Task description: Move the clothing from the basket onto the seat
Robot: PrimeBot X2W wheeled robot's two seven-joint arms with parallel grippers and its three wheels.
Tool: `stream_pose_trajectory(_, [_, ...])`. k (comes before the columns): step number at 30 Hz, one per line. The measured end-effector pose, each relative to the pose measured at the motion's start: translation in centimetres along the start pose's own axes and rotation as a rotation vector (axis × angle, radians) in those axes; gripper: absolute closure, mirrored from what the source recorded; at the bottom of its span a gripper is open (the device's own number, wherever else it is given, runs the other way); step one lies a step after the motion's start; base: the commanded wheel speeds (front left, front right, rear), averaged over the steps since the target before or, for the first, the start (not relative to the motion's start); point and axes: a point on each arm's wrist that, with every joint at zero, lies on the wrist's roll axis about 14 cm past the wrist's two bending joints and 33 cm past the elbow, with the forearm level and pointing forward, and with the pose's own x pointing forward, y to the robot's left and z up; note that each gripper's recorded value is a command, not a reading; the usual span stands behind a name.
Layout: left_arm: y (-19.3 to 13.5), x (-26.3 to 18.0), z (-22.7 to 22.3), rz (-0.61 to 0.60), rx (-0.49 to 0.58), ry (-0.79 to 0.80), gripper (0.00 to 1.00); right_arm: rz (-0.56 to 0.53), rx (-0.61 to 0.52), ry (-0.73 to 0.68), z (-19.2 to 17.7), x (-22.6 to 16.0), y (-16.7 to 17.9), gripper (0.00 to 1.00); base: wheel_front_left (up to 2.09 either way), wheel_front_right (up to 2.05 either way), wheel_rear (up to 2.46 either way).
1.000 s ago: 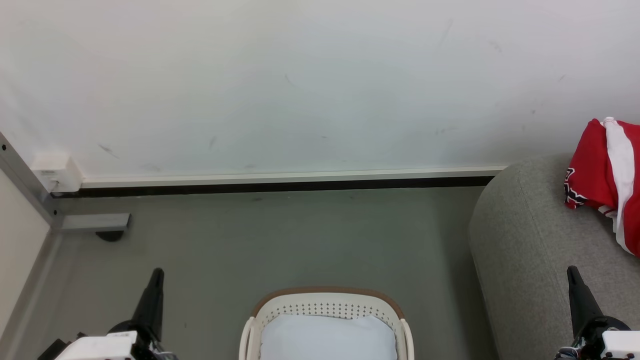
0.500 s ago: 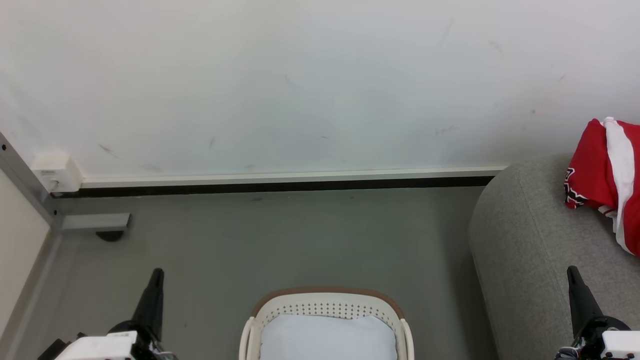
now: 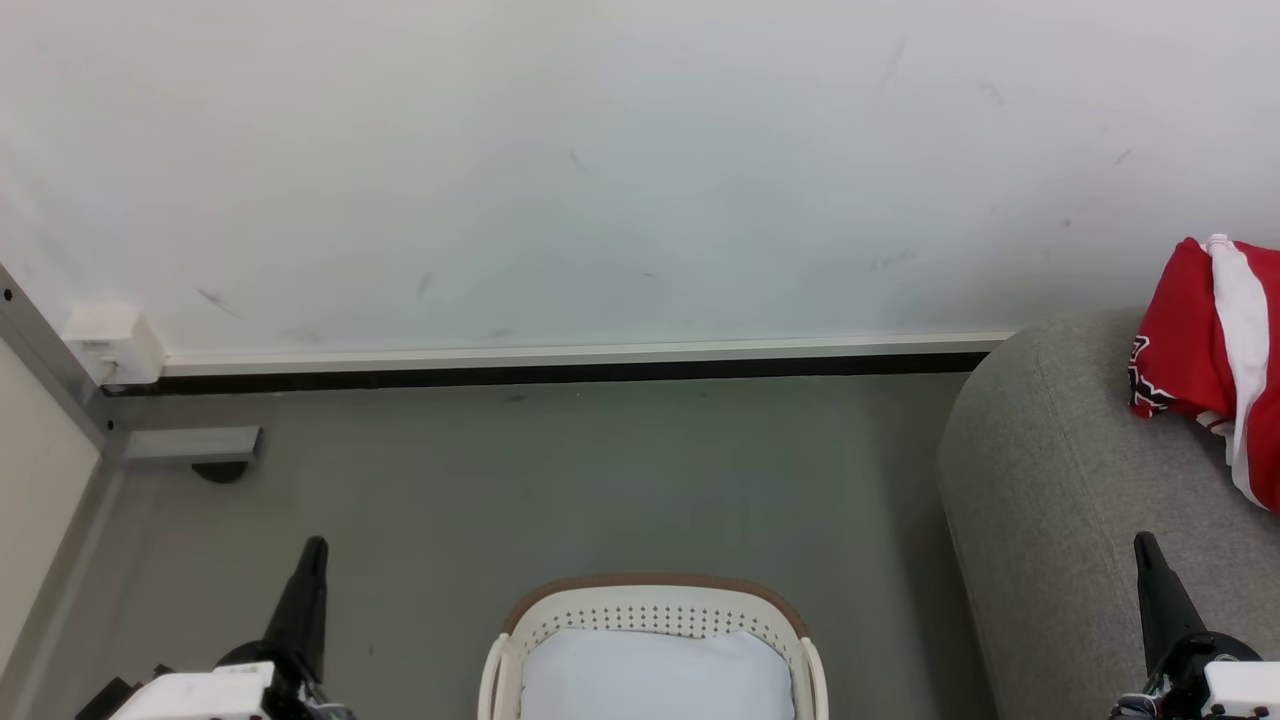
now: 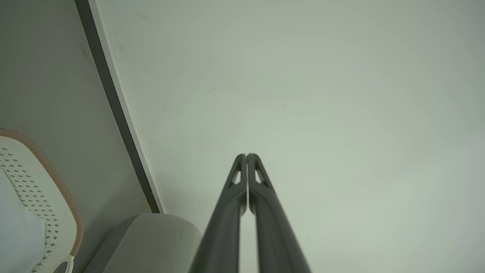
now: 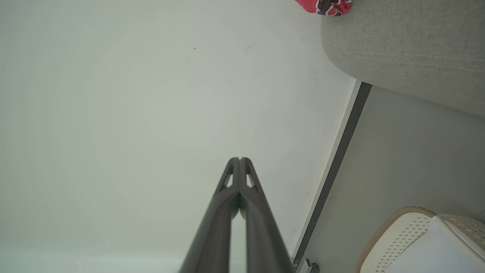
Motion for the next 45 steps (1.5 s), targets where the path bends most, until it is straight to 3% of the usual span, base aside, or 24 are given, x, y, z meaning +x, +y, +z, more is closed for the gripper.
stream_pose_trajectory(45, [-0.01,0.00,0.00,0.000,0.000,0.000,1.00,0.000,0.000,0.000,0.00,0.00,0.01,1.00,0.00,0.00,0.00])
